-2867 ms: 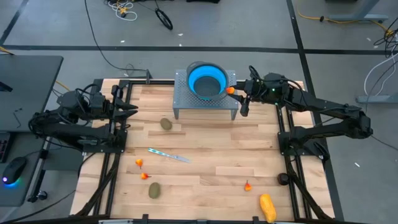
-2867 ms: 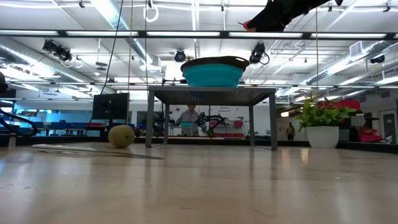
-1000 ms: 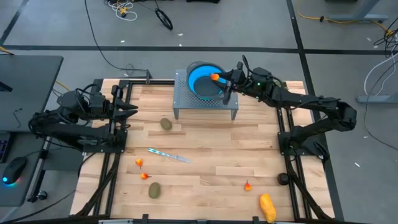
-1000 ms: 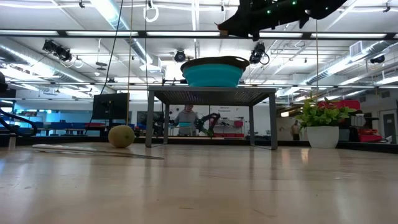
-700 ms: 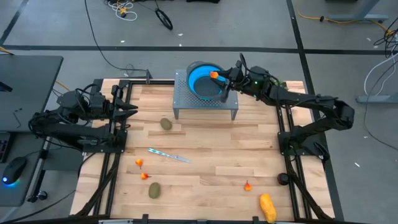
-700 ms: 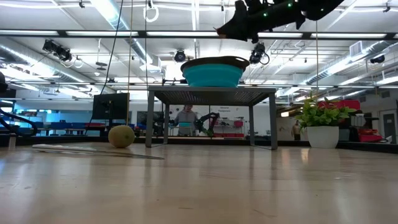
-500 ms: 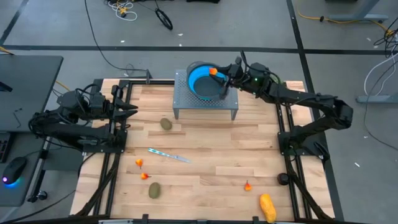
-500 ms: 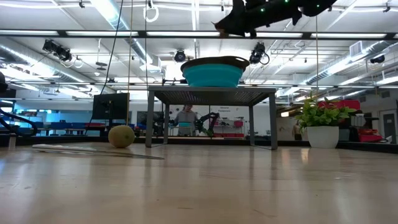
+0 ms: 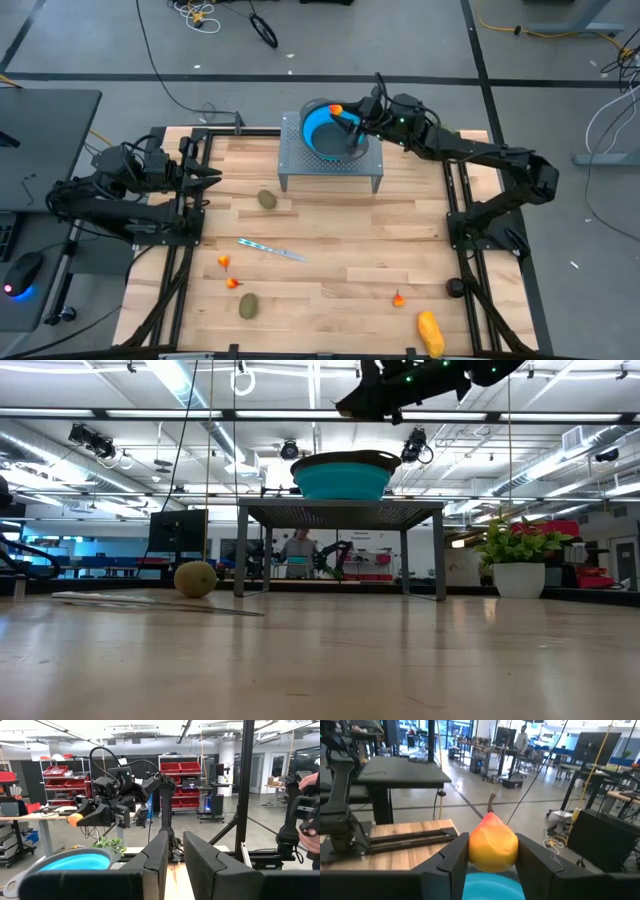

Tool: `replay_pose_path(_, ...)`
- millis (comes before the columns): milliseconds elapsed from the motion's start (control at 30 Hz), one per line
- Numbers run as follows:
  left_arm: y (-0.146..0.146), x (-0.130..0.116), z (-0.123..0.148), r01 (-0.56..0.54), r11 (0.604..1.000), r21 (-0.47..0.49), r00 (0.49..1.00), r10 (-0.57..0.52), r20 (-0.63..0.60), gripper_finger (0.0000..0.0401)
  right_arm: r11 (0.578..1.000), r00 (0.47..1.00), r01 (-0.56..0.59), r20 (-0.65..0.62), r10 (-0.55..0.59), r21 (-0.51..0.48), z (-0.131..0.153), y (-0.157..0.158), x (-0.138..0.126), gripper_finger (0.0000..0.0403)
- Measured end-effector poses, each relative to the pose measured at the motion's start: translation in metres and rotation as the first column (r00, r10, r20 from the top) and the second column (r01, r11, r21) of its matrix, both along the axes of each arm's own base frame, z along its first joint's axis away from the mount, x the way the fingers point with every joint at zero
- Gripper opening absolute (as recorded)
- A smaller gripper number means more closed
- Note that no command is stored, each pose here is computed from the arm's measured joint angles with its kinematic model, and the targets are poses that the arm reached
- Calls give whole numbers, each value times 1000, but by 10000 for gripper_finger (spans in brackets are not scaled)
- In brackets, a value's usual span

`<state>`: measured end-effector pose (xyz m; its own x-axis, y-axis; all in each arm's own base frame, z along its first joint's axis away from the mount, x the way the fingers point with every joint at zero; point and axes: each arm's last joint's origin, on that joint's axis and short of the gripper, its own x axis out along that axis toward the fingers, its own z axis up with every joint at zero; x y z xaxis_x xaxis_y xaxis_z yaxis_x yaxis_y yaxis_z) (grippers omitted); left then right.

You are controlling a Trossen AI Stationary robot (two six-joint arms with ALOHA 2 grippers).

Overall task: Pick & Place Fruit
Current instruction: Put the peach into the blue bin

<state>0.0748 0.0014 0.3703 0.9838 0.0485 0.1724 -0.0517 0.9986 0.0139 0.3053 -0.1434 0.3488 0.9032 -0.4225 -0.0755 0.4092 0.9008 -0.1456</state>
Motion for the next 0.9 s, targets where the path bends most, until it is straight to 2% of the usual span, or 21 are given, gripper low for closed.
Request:
replay_pose_path(333,0,0,0,0,1000,0,1000,0,0,68,997,992,14,-130,-4,73,-31,-9,13,150)
replay_pose_path(900,0,0,0,0,1000,0,1000,0,0,68,997,990,15,-142,-4,78,-33,-9,13,157)
